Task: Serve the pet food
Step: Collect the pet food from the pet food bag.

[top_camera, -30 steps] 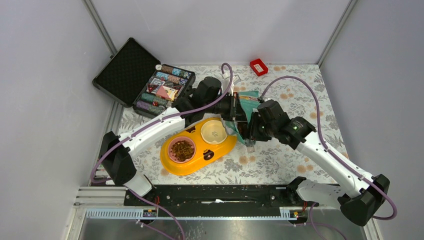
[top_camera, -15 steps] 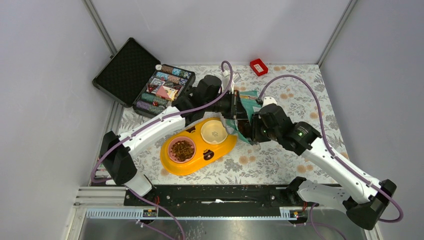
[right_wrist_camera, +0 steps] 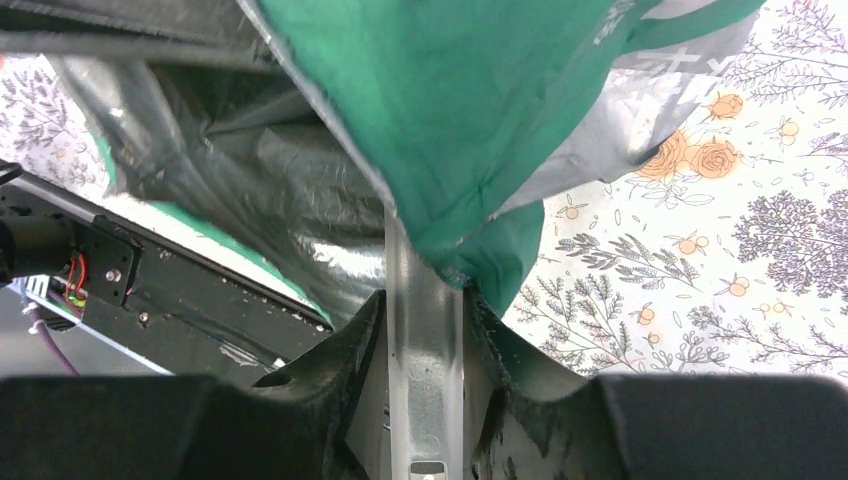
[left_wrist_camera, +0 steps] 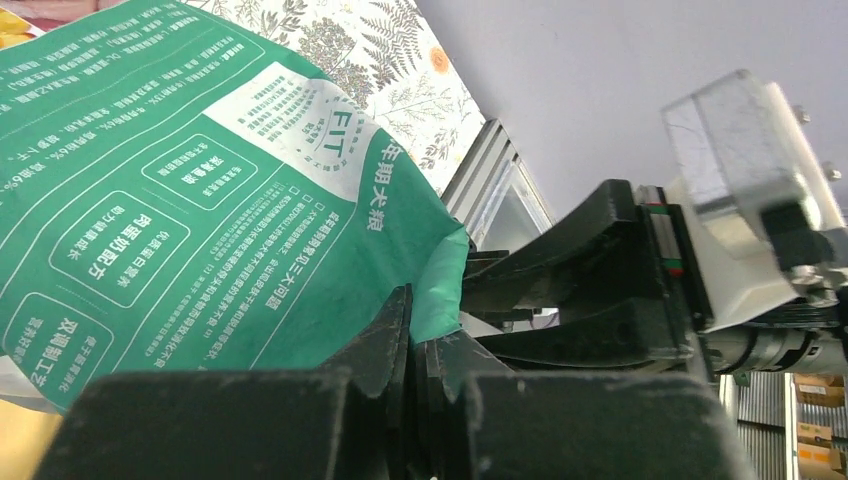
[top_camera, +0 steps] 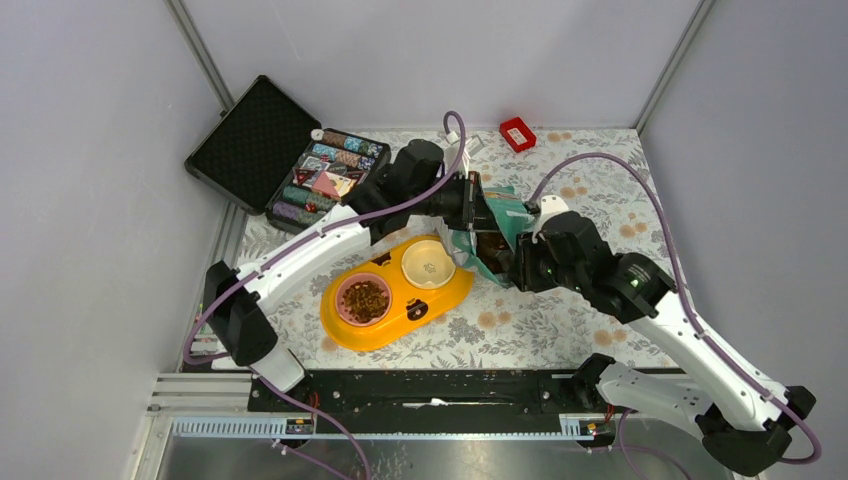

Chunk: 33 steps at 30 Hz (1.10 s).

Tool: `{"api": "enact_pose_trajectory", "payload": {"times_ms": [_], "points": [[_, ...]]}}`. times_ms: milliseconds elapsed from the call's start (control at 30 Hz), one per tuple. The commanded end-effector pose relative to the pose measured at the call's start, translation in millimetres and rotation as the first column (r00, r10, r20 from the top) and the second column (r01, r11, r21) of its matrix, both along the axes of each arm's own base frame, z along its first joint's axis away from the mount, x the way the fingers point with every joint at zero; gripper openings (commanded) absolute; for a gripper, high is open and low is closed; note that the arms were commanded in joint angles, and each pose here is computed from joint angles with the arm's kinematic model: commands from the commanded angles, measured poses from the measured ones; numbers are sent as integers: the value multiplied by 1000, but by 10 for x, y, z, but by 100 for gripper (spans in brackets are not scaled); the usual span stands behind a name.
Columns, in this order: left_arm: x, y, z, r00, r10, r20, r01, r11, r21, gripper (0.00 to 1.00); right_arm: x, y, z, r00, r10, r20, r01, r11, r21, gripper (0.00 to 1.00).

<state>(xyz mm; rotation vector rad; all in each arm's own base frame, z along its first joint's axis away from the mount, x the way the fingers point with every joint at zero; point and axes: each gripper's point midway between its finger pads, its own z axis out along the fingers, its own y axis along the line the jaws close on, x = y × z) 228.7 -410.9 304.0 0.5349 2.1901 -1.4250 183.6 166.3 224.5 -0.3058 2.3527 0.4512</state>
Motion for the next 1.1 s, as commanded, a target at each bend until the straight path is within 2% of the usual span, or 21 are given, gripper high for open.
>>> {"api": "enact_pose_trajectory", "payload": {"times_ms": [0,700,1067], "points": [[-262,32,1109,980,-119,160,156,957,-245,0,-43,-190,295,997,2,74,0,999,-32,0],[41,14,1193,983,-86,164,127,958,-256,0,-473,-320,606,986,163,37,-161,985,-66,0],[144,-50,1159,985,-75,153,112,961,-254,0,-555,-249,855,973,227,35,-225,973,-59,0]]}}
